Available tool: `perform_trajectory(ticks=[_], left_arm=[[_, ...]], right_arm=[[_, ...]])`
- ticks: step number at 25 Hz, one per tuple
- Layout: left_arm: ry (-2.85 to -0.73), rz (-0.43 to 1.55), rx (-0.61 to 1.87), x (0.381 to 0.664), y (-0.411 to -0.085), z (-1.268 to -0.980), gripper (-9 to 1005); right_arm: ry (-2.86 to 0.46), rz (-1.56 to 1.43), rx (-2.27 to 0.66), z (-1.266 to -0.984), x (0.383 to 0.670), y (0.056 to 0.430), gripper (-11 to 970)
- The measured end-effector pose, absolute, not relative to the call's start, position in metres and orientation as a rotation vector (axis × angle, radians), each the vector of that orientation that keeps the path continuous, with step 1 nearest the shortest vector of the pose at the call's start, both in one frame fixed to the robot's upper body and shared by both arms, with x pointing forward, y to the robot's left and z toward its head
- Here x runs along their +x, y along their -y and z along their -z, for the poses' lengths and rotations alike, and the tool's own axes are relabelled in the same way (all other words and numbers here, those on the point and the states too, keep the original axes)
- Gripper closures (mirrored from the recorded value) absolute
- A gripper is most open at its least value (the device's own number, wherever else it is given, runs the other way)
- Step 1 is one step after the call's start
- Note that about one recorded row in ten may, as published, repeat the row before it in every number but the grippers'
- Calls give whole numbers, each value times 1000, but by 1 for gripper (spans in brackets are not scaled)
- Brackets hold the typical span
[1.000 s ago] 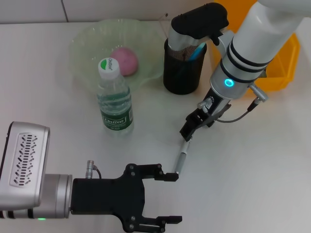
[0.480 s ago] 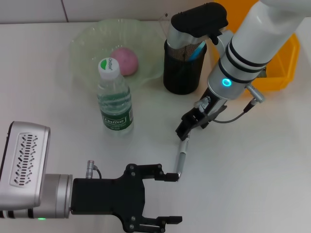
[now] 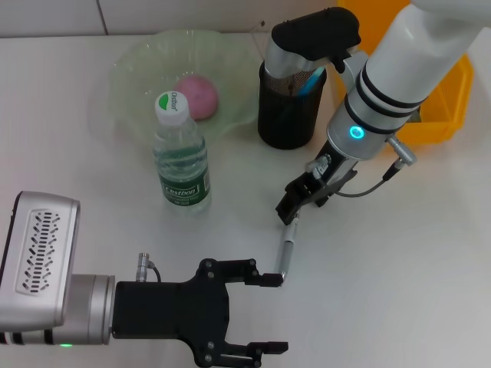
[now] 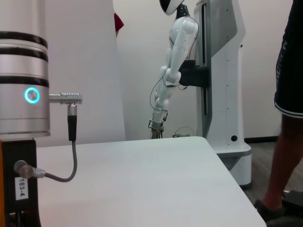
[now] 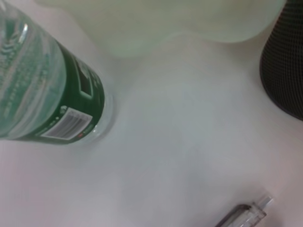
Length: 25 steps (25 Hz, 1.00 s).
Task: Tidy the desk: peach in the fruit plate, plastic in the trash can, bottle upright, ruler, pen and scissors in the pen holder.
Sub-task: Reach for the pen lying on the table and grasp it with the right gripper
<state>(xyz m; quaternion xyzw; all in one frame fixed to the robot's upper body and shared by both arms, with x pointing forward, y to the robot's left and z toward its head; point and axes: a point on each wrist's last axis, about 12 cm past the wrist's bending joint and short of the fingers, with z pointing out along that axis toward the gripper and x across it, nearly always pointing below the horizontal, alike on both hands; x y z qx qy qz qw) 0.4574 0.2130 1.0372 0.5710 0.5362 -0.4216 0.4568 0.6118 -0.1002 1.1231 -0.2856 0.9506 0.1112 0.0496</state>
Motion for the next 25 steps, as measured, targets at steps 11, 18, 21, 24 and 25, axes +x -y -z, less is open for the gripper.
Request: perform_trajectory(ticks=[11, 18, 21, 24, 25], left_arm=[[-1322, 1039, 1408, 458, -213, -1037, 254], [-1321, 1039, 1408, 457, -213, -1037, 254], [-1321, 1039, 1408, 457, -213, -1037, 253], [-1321, 1039, 1408, 457, -213, -1037, 253], [-1321, 1039, 1408, 457, -213, -1037, 253]], right_arm=[[-2901, -326, -867, -1121, 612, 102, 277], [-2904, -328, -860, -1120, 612, 103, 286], [-2909, -326, -856, -1119, 612, 103, 314], [-2910, -326, -856, -1119, 612, 103, 383], [-2910, -326, -856, -1119, 612, 103, 406]])
